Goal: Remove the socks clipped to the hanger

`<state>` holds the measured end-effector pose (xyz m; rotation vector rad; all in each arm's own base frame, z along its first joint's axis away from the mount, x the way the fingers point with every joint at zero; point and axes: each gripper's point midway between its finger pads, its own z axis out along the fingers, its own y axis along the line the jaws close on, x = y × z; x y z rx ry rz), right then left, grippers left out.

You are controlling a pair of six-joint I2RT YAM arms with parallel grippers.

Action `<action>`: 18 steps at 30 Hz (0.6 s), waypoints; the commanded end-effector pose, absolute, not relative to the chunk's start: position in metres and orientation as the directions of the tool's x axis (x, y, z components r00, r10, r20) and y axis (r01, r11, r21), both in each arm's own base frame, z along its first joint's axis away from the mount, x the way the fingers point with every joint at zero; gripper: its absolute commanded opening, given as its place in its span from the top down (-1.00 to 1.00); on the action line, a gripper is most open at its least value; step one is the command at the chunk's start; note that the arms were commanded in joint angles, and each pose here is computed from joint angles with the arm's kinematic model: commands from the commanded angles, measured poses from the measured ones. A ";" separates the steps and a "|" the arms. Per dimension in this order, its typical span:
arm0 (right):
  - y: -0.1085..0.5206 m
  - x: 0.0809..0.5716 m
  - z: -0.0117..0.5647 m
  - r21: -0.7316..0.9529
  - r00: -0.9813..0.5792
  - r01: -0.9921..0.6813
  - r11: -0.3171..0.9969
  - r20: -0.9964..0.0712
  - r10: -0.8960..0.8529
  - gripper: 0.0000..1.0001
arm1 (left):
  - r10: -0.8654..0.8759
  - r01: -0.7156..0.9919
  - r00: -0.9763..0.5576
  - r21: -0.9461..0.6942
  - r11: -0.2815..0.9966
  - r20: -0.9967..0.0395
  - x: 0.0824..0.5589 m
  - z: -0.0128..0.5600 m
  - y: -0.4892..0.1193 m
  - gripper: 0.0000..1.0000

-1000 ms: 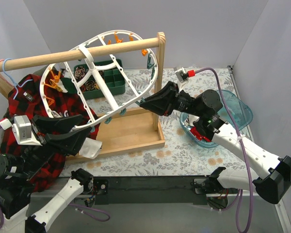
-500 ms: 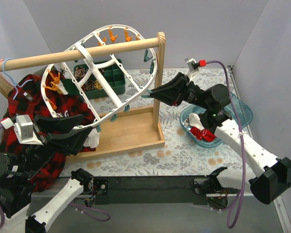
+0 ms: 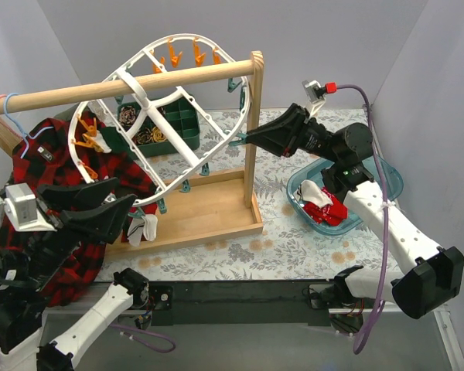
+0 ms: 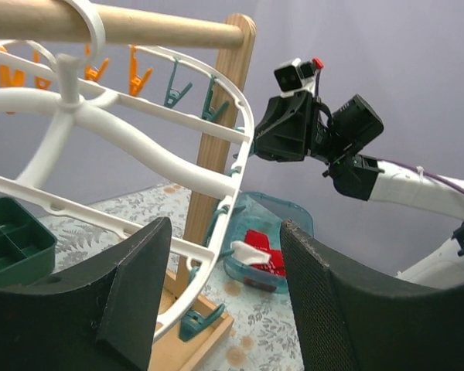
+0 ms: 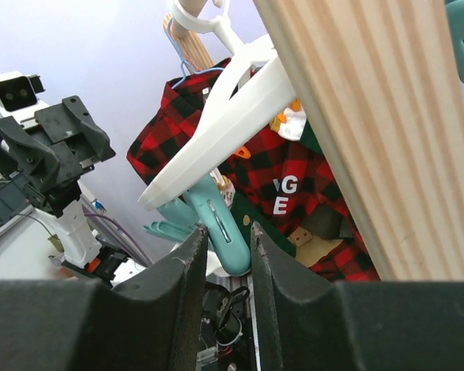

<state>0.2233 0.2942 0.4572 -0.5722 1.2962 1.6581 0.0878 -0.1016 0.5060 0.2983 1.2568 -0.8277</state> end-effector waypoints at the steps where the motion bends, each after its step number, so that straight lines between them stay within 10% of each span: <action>1: 0.291 0.223 0.486 0.436 -0.415 -0.899 -0.044 -0.813 0.409 0.35 | -0.407 0.602 0.161 -0.237 0.762 -0.899 0.088 0.522 -0.074 -0.13; 9: 0.293 0.224 0.477 0.449 -0.430 -0.892 -0.046 -0.816 0.387 0.28 | -0.408 0.520 0.114 -0.295 0.802 -0.906 0.103 0.507 -0.065 -0.16; 18: 0.283 0.204 0.466 0.426 -0.406 -0.904 -0.022 -0.843 0.352 -0.45 | -0.389 0.585 -0.009 -0.320 0.745 -0.921 0.115 0.478 -0.096 -0.15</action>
